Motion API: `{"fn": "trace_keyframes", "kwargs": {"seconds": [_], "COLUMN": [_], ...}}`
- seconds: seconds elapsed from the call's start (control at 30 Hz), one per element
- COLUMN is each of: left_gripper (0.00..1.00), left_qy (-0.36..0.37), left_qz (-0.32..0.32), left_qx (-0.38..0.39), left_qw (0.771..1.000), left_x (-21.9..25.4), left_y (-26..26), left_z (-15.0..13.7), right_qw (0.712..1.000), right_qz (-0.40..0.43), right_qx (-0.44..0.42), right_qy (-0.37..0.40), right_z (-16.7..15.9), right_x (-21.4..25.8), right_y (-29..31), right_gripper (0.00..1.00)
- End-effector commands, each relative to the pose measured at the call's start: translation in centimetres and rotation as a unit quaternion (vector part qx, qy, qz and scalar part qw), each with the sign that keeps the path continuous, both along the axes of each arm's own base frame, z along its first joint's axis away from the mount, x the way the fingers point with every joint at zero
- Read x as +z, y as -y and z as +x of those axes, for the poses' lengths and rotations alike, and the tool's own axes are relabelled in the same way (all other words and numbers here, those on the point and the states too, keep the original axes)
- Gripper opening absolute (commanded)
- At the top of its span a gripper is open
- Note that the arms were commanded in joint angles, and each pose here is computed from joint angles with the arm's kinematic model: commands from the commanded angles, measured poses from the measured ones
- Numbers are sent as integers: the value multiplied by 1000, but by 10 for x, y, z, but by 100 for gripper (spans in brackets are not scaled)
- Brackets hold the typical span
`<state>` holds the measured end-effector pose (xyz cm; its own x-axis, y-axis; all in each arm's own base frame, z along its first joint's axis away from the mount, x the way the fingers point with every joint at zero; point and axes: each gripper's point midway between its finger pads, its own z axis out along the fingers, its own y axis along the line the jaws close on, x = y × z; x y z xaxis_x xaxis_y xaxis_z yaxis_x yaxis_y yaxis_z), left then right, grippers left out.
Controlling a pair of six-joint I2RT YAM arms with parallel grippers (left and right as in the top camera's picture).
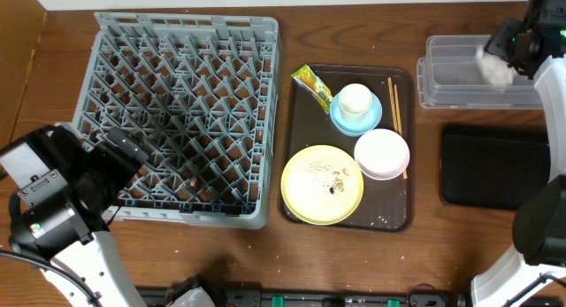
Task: Sort waste into correct bins and load items into the dishwasher
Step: 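Carry the tissue to the clear plastic bin and release it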
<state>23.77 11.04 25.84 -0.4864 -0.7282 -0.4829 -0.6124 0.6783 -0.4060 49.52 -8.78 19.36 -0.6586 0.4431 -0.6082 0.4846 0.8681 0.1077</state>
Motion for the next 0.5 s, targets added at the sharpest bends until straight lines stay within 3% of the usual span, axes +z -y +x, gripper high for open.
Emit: {"fn": "trace_keyframes", "kwargs": {"seconds": [0.0, 0.13, 0.3, 0.4, 0.47], "left_gripper": [100, 100, 100, 100, 100], "left_qy": [13, 13, 13, 13, 13], "left_qz": [7, 7, 7, 7, 7], "left_qx": [-6, -6, -6, -6, -6], "left_qw": [1000, 1000, 1000, 1000, 1000], "left_x": [9, 9, 9, 9, 9], "left_y": [0, 0, 0, 0, 0], "left_z": [2, 2, 2, 2, 2], "right_qw": [1000, 983, 898, 872, 879], "right_qz": [3, 86, 220, 221, 180], "right_qx": [27, 158, 363, 418, 426], "right_qy": [0, 39, 117, 125, 117], "right_z": [2, 4, -11, -17, -15], "right_x": [2, 26, 81, 89, 79], "right_y": [-5, -60, -168, -224, -255], "right_gripper": [80, 84, 83, 85, 89]}}
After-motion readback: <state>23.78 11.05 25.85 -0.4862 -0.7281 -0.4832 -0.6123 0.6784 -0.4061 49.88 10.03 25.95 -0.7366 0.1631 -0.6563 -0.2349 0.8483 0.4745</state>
